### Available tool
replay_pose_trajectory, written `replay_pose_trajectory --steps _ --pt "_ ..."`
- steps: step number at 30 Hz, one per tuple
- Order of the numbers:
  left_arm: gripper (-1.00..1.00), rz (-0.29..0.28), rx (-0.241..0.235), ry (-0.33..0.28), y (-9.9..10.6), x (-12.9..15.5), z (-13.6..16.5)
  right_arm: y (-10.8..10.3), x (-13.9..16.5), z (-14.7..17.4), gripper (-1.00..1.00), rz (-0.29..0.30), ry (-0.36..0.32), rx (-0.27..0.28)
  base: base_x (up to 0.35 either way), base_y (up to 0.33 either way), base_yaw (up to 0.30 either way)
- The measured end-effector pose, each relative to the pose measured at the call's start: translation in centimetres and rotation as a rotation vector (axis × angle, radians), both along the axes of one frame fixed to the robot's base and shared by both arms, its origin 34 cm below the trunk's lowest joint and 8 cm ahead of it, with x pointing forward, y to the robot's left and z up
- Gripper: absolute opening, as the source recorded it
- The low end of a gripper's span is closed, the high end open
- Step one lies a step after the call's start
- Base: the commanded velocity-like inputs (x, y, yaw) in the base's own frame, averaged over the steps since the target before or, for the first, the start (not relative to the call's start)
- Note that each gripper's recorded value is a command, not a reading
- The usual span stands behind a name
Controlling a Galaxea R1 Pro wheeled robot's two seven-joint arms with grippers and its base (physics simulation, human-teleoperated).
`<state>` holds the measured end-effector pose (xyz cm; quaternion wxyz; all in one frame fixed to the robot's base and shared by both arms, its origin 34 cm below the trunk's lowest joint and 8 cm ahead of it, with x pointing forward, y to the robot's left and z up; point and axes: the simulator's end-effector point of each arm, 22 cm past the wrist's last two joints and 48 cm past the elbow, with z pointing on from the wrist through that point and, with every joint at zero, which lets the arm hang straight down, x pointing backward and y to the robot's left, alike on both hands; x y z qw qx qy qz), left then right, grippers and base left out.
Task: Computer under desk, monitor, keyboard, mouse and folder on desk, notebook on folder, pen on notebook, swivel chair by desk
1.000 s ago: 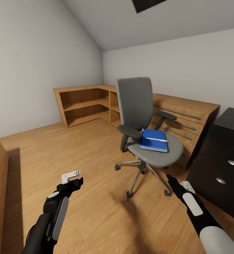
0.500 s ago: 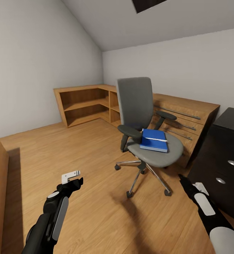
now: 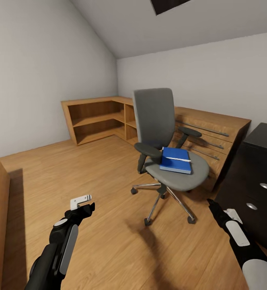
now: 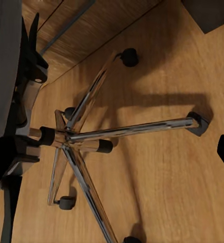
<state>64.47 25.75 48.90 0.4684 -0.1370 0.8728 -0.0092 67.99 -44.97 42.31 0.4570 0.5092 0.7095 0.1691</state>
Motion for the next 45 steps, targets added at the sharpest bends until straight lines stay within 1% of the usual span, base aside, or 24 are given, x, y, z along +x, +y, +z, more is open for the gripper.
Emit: replay_pose_trajectory --steps 5,6,7,11,18,29,33,42,45 --pt "1.0 0.0 0.0 -0.001 0.0 0.0 0.1 -0.2 0.4 1.0 1.0 0.0 -0.022 -0.008 0.205 0.0 0.0" --pt "1.0 0.0 0.0 -0.001 0.0 0.0 0.1 -0.3 0.6 1.4 1.0 0.0 -0.032 -0.012 0.077 0.0 0.0" --pt "1.0 0.0 0.0 -0.001 0.0 0.0 0.1 -0.4 1.2 2.9 1.0 0.003 -0.063 -0.025 0.061 0.0 0.0" --pt "1.0 0.0 0.0 -0.001 0.0 0.0 0.0 -0.5 1.4 3.6 1.0 0.004 -0.079 -0.032 0.033 0.0 0.0" --pt "1.0 0.0 0.0 -0.001 0.0 0.0 0.0 -0.6 1.5 3.9 1.0 0.005 -0.086 -0.036 0.038 0.0 0.0" --pt "1.0 0.0 0.0 -0.001 0.0 0.0 0.0 -0.2 1.9 4.5 1.0 0.021 -0.117 -0.038 0.173 0.0 0.0" --pt "1.0 0.0 0.0 -0.001 0.0 0.0 0.0 -0.2 1.9 4.6 1.0 0.023 -0.118 -0.039 0.06 0.0 0.0" --pt "1.0 0.0 0.0 -0.002 0.0 0.0 0.1 -0.1 1.9 4.5 1.0 0.025 -0.117 -0.038 0.24 0.0 0.0" --pt "1.0 0.0 0.0 -0.001 0.0 0.0 0.1 -0.1 1.9 4.4 1.0 0.025 -0.115 -0.038 0.098 0.0 0.0"
